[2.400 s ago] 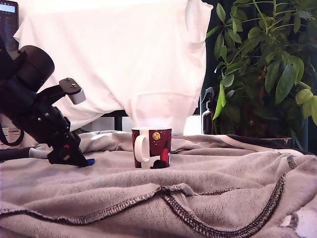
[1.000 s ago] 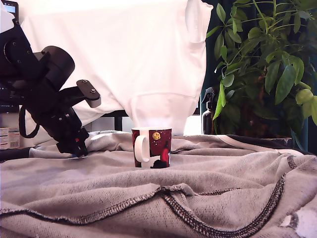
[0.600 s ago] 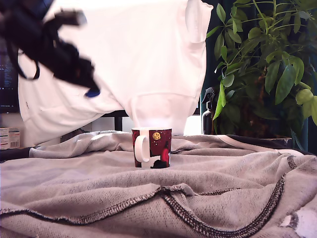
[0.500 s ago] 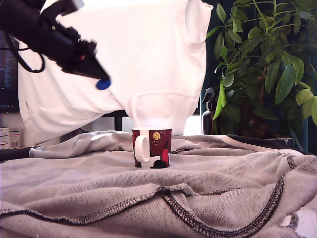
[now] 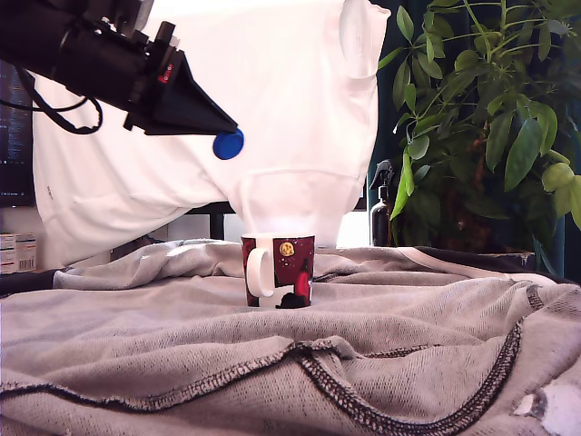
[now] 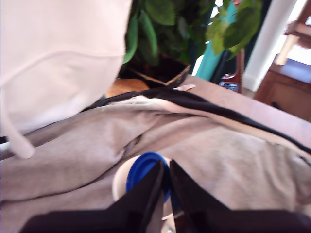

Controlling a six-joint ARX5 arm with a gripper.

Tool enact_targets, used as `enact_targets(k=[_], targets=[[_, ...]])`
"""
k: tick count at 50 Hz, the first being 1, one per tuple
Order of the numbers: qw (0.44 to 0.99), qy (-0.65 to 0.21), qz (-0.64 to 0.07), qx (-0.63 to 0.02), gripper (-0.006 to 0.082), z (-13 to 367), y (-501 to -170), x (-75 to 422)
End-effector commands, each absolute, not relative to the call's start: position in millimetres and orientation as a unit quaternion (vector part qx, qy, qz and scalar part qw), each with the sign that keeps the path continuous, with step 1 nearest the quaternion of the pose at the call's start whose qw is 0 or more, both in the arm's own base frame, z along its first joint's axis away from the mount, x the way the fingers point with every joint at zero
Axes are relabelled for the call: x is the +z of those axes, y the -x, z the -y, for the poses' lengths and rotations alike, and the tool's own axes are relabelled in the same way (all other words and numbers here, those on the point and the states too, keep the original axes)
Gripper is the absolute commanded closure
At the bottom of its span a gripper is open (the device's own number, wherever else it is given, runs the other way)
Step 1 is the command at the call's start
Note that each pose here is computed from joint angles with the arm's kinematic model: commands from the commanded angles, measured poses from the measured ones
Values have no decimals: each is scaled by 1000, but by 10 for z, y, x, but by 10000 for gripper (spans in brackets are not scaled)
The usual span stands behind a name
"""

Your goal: Pick the blue coffee capsule and place it inside the red coffee cup

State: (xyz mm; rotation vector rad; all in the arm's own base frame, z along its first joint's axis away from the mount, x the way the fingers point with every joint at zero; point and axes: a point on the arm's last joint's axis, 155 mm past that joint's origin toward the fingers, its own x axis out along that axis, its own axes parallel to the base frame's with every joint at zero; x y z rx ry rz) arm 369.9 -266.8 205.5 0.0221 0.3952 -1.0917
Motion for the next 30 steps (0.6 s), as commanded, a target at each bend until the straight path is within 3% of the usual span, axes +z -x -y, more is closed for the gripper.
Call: enact_targets(k=[1,11,30], targets=[[826,-6,-205,-525,791,2770,-3670,1859],[811,22,-194,-552,791,2910,-3616,1938],[806,26,-208,-554,791,2970,-3732,1621]])
